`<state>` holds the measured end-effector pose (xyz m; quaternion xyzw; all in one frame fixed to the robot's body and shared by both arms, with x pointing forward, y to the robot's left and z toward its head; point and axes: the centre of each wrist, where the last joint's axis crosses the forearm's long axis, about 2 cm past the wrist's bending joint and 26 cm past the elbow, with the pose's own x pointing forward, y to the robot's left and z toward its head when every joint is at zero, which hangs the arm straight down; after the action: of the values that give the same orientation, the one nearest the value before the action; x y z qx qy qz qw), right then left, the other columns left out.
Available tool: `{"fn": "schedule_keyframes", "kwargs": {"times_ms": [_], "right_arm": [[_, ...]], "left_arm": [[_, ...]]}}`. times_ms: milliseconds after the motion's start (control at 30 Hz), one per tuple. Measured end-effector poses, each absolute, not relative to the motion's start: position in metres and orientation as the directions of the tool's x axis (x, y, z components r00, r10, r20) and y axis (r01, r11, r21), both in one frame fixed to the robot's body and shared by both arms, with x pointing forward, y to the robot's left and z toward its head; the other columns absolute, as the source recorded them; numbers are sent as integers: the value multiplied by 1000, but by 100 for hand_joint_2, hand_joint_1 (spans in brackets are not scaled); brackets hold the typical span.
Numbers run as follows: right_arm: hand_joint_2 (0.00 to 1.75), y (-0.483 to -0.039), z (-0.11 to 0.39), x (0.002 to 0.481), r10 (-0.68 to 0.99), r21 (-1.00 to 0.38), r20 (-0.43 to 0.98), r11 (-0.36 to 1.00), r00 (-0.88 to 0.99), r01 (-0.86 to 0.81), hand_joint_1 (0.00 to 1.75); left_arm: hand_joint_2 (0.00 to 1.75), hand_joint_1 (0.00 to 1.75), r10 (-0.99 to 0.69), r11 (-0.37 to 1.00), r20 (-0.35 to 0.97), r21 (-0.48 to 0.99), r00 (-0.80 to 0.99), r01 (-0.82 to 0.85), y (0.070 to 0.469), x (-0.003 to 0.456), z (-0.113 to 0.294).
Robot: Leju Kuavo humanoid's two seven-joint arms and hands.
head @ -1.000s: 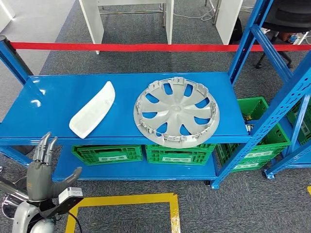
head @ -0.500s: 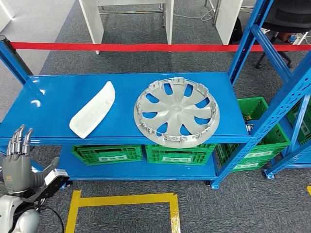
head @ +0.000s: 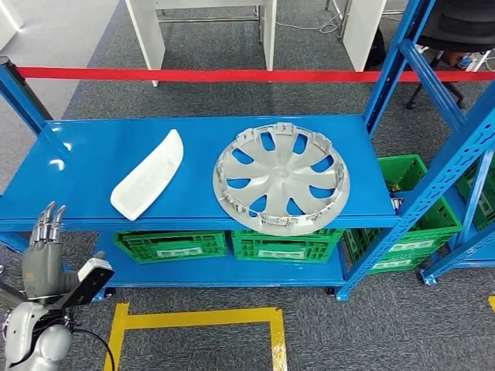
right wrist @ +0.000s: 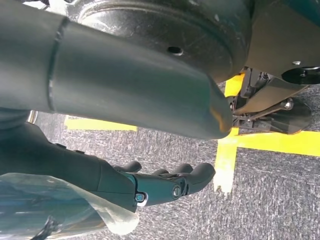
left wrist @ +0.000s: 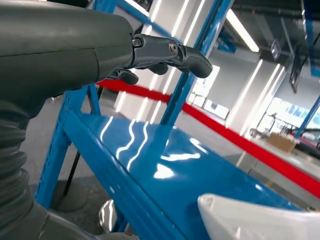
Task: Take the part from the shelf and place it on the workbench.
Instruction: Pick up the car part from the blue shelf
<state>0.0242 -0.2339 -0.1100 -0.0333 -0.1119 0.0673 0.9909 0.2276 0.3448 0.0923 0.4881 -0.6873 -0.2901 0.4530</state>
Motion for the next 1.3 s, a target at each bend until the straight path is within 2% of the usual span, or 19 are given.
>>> {"fn": "schedule_keyframes", "kwargs": {"times_ms": [233, 533, 833, 1133, 1300], "right_arm": [[0, -239, -110, 26, 173, -88, 218, 984, 961, -157, 0], [0, -249, -111, 30, 212, -103, 213, 976, 954, -194, 0], [0, -253, -111, 30, 229, -112, 209, 971, 951, -210, 0], [0, -255, -111, 30, 247, -117, 207, 967, 947, -227, 0], [0, -255, -111, 30, 249, -117, 208, 966, 946, -229, 0]], "left_arm": [[175, 0, -942, 337, 315, 887, -119, -316, 323, 247, 80], [175, 0, -974, 209, 179, 949, -141, -237, 290, 286, 75], [175, 0, -978, 171, 141, 963, -154, -208, 283, 298, 73], [175, 0, -983, 36, -2, 979, -185, -200, 270, 318, 74], [175, 0, -980, 9, -31, 980, -199, -198, 265, 324, 74]]}}
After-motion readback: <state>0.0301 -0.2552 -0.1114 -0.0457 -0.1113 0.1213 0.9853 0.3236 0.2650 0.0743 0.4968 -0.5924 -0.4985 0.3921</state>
